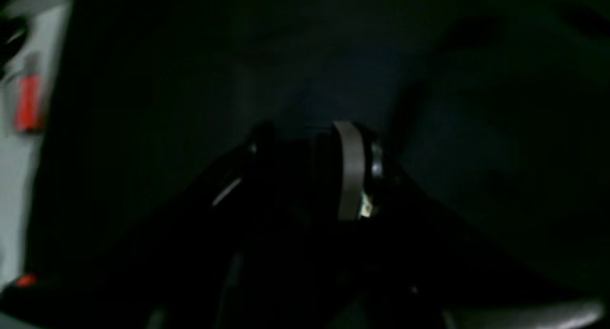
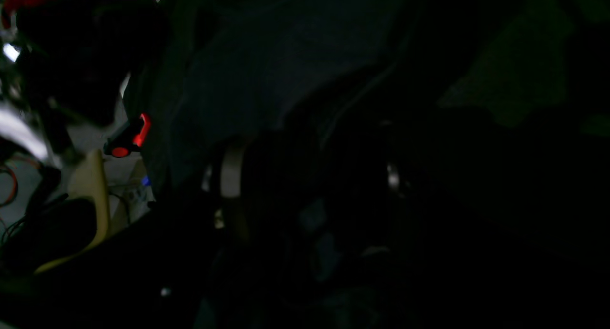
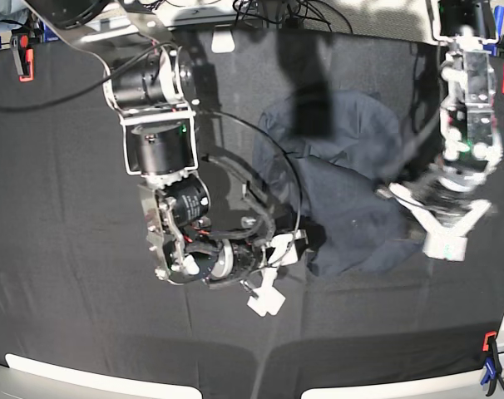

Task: Layout the t-shirt on the table in an organized manner, then fold the t-shirt properly
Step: 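Drag the grasped fabric away from the left gripper with the right gripper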

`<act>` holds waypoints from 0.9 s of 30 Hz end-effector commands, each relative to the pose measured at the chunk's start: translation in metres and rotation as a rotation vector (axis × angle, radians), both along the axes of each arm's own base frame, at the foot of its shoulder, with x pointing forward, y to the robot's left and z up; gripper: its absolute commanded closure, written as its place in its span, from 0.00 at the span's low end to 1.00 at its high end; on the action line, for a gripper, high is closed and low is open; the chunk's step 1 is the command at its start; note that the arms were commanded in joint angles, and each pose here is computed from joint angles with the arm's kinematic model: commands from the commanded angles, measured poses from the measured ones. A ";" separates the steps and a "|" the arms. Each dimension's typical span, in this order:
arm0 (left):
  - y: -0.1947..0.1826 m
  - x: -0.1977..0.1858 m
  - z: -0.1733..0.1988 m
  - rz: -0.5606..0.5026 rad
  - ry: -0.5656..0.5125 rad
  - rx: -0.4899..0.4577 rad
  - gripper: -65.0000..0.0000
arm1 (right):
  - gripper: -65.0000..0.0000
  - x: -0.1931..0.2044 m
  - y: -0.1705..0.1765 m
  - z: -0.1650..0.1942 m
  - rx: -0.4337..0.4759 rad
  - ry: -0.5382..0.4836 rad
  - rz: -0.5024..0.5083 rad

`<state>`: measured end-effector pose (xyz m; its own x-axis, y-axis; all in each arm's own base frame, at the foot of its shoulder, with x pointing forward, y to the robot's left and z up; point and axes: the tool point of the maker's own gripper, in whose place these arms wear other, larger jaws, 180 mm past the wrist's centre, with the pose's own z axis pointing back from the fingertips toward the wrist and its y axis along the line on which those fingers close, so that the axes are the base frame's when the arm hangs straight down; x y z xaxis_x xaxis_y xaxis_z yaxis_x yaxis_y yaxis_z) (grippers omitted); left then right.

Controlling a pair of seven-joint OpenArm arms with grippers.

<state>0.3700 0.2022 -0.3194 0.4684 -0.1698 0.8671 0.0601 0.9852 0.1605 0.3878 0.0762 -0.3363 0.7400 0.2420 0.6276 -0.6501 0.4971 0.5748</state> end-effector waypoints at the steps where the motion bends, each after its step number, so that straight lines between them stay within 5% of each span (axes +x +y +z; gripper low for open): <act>1: 0.007 0.009 0.020 0.017 -0.067 0.003 0.72 | 0.53 0.013 0.007 0.026 0.046 -0.076 0.012; 4: 0.020 0.008 0.022 0.050 -0.071 0.003 0.72 | 0.55 0.012 0.009 0.025 0.040 -0.076 0.016; 8: 0.027 0.007 0.023 0.068 -0.074 0.004 0.72 | 1.00 0.015 0.008 0.019 -0.008 -0.093 0.012; 16: 0.027 0.005 0.021 0.070 -0.061 0.003 0.72 | 1.00 0.041 -0.028 0.041 -0.063 -0.176 -0.032; 27: 0.026 0.005 0.021 0.068 -0.062 -0.008 0.72 | 1.00 0.085 -0.174 0.085 -0.155 -0.335 -0.363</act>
<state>0.3671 0.2243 -0.3168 0.4759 -0.1282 0.8701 -0.0029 0.9891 0.1473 0.4599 -0.0985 -0.2810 0.6340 0.1163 0.7645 -0.5186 0.7973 0.3088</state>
